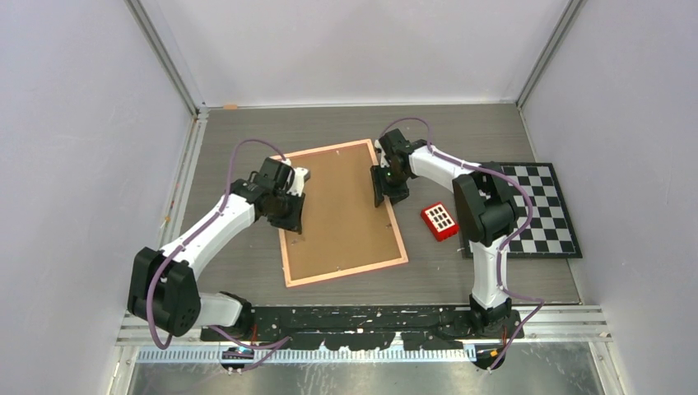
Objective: Take the photo out of the frame
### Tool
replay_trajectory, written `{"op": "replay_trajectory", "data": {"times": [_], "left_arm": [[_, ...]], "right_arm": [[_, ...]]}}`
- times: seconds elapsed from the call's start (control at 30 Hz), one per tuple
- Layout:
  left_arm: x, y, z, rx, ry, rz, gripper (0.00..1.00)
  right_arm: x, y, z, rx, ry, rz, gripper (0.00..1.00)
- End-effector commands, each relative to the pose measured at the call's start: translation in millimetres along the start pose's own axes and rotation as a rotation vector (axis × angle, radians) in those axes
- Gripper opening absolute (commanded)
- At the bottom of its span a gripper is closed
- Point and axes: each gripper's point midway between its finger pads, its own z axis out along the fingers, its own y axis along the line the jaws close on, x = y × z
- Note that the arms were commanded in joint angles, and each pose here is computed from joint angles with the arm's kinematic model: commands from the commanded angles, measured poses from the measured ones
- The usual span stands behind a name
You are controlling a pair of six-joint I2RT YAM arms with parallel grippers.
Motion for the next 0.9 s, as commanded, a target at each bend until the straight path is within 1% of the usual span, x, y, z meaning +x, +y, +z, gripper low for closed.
{"op": "replay_trajectory", "data": {"times": [0.0,0.13,0.23,0.37,0.43,0.53,0.63,0.67,0.73,0.8,0.87], "left_arm": [[-5.2,-29.7,-7.7,0.155,-0.033,0.054,0.0],[-19.9,-24.2,-20.7,0.136,-0.081,0.081,0.0],[-37.6,-16.6,-34.6,0.142,-0.117,0.062,0.0],[-51.6,1.7,-45.9,0.14,-0.121,-0.016,0.0],[-55.9,13.0,-48.6,0.126,-0.127,-0.052,0.0],[-65.7,28.6,-55.2,0.089,-0.168,-0.076,0.0],[-75.2,50.3,-59.1,0.004,-0.193,-0.057,0.0],[-80.4,57.5,-61.8,-0.029,-0.199,-0.052,0.0],[-86.9,71.9,-64.1,-0.076,-0.192,-0.023,0.0],[-92.9,85.9,-63.3,-0.116,-0.183,0.0,0.0],[-98.2,101.1,-61.3,-0.159,-0.17,0.014,0.0]], "right_arm": [[16.0,-0.9,13.5,0.005,0.058,-0.008,0.53],[16.4,-4.9,14.9,0.022,0.061,-0.023,0.51],[15.4,-14.1,17.7,0.064,0.067,-0.057,0.47],[12.5,-24.5,20.9,0.112,0.078,-0.106,0.39],[12.1,-24.3,20.5,0.11,0.082,-0.123,0.34],[10.7,-20.2,18.3,0.088,0.08,-0.151,0.26],[7.3,-13.2,17.8,0.059,0.08,-0.251,0.17],[0.8,-7.1,16.2,0.027,0.071,-0.29,0.13],[-15.1,-4.6,13.8,0.02,0.048,-0.358,0.04],[-30.3,-3.9,12.1,0.024,0.035,-0.429,0.01],[-42.1,-1.5,10.2,0.019,0.025,-0.472,0.01]]}}
